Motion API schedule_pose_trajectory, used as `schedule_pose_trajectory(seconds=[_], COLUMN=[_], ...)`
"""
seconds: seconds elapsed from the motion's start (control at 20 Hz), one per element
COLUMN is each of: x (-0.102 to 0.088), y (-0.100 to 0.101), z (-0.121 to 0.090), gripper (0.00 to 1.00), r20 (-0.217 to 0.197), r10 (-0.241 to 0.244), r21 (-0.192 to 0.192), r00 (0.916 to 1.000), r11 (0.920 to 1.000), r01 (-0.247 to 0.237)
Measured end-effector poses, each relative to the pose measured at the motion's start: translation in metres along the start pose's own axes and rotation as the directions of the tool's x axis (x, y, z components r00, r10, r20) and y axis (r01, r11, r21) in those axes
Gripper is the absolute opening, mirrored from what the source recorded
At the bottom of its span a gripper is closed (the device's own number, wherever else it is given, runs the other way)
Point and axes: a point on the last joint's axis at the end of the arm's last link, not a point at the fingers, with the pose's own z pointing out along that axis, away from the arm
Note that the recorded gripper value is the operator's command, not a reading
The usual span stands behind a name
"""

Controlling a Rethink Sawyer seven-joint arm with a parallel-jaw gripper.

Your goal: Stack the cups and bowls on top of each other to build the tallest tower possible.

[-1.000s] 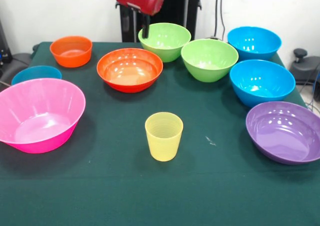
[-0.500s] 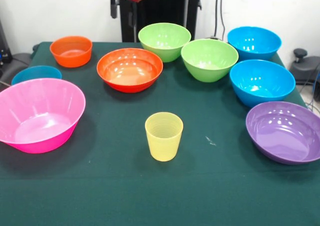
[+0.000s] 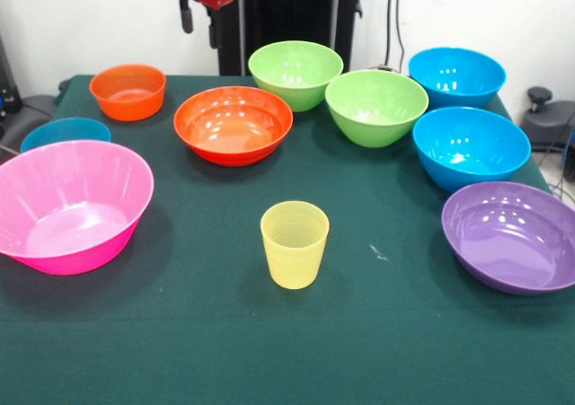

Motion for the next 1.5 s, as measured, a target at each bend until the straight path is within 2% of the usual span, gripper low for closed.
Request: schedule_pose_trajectory(seconds=[0.1,0.6,0.8,1.15,1.5], x=[0.003,0.02,0.022,0.026,0.024], y=[-0.006,-0.019,-0.021,-0.031,-0.039], z=[0.012,0.055,0.062,0.065,0.068], gripper=[1.0,1.0,1.0,1.0,1.0], r20=[-0.029,-0.095,-0.096,-0.078,-0.049], r10=[0.011,-0.012,-0.019,-0.09,-0.13], r21=[0.0,-0.004,-0.011,0.004,-0.005], r00=[0.9995,0.9954,0.9952,0.9929,0.9903], r11=[0.9999,0.9999,0.9998,0.9958,0.9915], r01=[-0.011,0.011,0.018,0.091,0.13])
